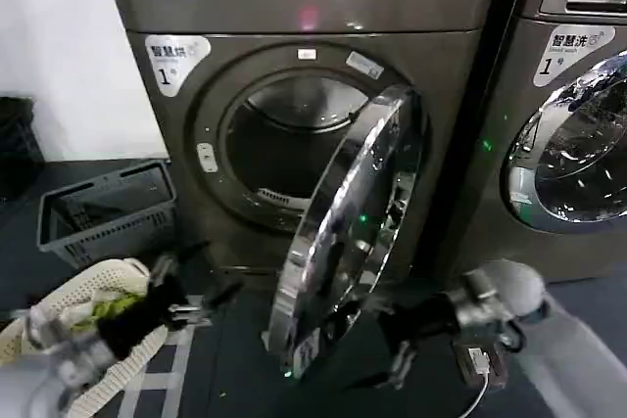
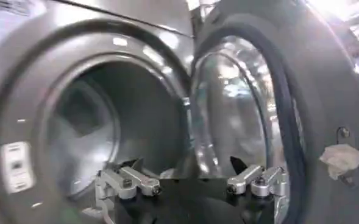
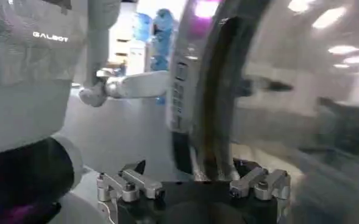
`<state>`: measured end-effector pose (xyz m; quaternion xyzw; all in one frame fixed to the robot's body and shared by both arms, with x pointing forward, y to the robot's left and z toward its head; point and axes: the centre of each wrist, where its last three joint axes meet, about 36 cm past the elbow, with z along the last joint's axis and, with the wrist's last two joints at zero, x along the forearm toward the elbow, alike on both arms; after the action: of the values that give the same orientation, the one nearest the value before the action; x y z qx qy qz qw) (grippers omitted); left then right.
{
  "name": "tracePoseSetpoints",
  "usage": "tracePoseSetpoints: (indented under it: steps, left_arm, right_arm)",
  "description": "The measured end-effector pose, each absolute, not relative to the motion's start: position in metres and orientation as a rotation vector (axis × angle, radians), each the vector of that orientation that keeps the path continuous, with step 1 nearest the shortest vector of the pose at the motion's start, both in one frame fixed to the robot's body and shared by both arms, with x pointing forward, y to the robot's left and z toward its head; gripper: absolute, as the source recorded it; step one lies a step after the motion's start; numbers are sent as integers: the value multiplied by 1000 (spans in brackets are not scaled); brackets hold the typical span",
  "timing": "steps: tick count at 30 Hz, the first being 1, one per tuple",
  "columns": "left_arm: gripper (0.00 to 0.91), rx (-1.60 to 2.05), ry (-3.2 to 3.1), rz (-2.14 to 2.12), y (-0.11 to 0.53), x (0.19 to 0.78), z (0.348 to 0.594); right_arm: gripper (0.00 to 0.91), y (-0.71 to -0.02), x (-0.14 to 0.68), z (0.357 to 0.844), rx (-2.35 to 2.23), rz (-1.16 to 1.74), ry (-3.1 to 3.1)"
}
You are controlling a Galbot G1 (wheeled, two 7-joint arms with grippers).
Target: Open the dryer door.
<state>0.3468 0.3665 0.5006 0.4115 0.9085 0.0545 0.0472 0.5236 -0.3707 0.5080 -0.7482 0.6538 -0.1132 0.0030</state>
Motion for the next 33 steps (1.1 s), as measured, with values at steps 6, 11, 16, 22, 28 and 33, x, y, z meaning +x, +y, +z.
tracePoseSetpoints:
  steps: [6, 11, 16, 22, 28, 33]
  left_arm:
    - [907, 1412, 2706, 113, 341, 364, 492]
    - [907, 1507, 2659, 110, 326, 377, 490]
    - [907, 1596, 2604, 112, 312, 386, 491]
    - [907, 1700, 2553, 140, 289, 395, 489]
    - [907, 1793, 2509, 116, 266, 395, 478]
    - [907, 1841, 2483, 109, 253, 393, 474]
  right_arm:
    - [907, -466, 521, 528, -2143, -385, 2308]
    - [907, -547, 510, 542, -1962, -386, 2551]
    - [907, -616, 485, 548, -1708, -318, 2765]
    - [907, -680, 442, 560, -1267, -241, 2922]
    - [907, -730, 398, 583, -820, -171, 2968]
    - [907, -761, 364, 596, -398, -143, 2963]
